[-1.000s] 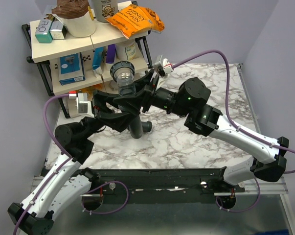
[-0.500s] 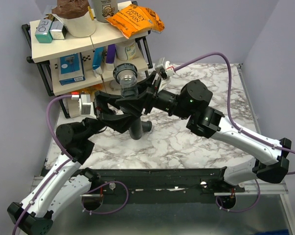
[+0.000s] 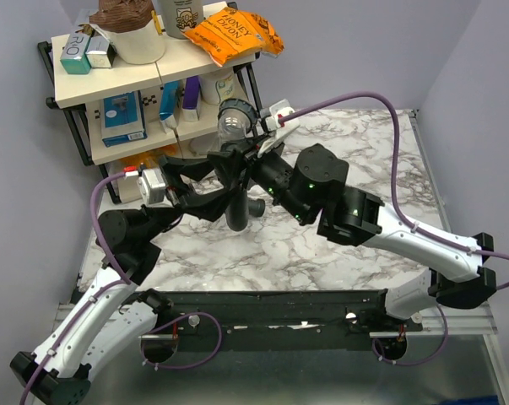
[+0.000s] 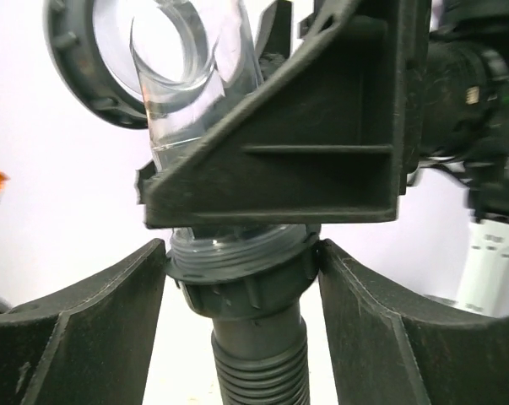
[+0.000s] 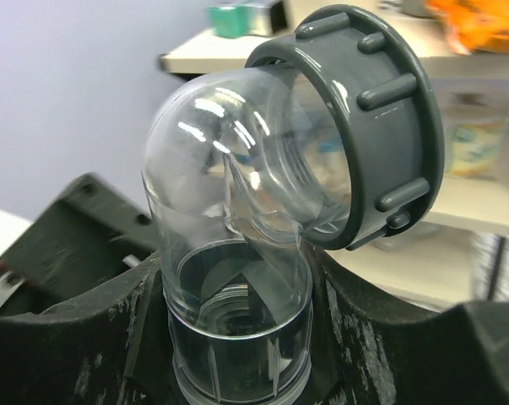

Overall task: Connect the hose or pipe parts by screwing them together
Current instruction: Install the adaptor on the pipeline.

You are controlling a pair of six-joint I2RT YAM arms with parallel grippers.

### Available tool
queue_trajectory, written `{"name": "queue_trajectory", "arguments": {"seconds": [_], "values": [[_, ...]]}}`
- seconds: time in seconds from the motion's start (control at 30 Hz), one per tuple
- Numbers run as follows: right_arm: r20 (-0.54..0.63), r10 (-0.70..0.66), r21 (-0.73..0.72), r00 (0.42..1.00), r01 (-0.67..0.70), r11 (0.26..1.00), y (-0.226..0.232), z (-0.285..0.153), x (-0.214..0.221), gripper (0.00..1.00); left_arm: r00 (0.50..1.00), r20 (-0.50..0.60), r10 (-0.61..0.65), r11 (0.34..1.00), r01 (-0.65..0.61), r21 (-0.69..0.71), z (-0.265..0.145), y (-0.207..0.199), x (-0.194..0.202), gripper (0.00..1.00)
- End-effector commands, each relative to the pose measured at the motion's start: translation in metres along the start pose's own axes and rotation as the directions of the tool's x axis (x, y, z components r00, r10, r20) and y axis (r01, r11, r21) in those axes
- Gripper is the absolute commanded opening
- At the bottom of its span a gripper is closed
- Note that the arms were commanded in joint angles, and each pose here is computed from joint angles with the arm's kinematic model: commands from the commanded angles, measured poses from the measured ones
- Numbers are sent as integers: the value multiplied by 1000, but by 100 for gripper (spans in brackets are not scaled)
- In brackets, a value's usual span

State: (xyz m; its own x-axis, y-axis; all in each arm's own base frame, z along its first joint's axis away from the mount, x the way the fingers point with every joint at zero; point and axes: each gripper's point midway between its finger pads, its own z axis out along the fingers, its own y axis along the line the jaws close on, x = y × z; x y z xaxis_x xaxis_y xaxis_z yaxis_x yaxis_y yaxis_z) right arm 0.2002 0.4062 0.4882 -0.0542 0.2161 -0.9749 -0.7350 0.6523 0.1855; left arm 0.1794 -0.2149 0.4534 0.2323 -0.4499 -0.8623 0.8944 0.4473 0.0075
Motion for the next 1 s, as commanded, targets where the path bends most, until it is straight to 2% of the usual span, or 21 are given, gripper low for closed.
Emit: {"name": "queue_trajectory", "arguments": {"seconds": [0.0,0.2,0.23,0.27,0.37,0.4,0.43,0.47,0.5,0.53,0.6,0.63,0.7,0.87,0.97], "values": [[-100,-50,279,994,77,957,-30,-8,30,1,984,14,178,964,-171,-202,-2,43,-15,0],[-62,-90,438,994,108,893,-30,0,26,1,990,13,142,974,-138,-180,-2,39,-9,0],[-29,-77,471,997,82,878,-31,-2,12,1,991,14,135,975,-130,-178,-2,38,-9,0],[-48,-113,456,992,123,881,-25,2,16,0,992,14,127,977,-123,-175,-2,38,-8,0],[-15,-108,409,994,105,906,-16,5,6,0,995,21,102,982,-97,-159,-2,33,-8,0],[-2,-100,387,995,93,917,-14,4,3,1,996,18,93,984,-89,-152,-3,31,-7,9],[29,-108,377,994,89,922,-13,3,-7,1,996,22,82,987,-79,-143,-4,28,-9,29],[16,-138,364,990,123,923,-13,2,0,0,997,13,71,989,-68,-132,-4,25,-8,39],[42,-127,353,991,105,930,-16,-5,-12,0,998,8,55,990,-53,-132,-5,24,-6,52],[72,-116,339,991,85,937,-14,-6,-17,1,1000,9,24,992,-23,-126,-6,21,-7,74],[86,-127,319,988,93,943,-16,-12,-22,0,1000,-14,-19,996,17,-91,-7,13,-3,87],[102,-122,295,987,87,952,-13,-13,-26,1,999,-20,-48,997,47,-64,-8,5,-3,99],[104,-136,278,985,103,955,-12,-15,-25,1,995,-42,-89,996,89,-11,-9,-7,0,99],[154,-127,202,980,95,975,-7,-25,-37,1,972,-83,-220,975,222,18,-14,-22,4,99],[198,-91,108,976,71,992,3,-33,-44,1,960,-85,-268,961,272,50,-15,-30,3,99]]}}
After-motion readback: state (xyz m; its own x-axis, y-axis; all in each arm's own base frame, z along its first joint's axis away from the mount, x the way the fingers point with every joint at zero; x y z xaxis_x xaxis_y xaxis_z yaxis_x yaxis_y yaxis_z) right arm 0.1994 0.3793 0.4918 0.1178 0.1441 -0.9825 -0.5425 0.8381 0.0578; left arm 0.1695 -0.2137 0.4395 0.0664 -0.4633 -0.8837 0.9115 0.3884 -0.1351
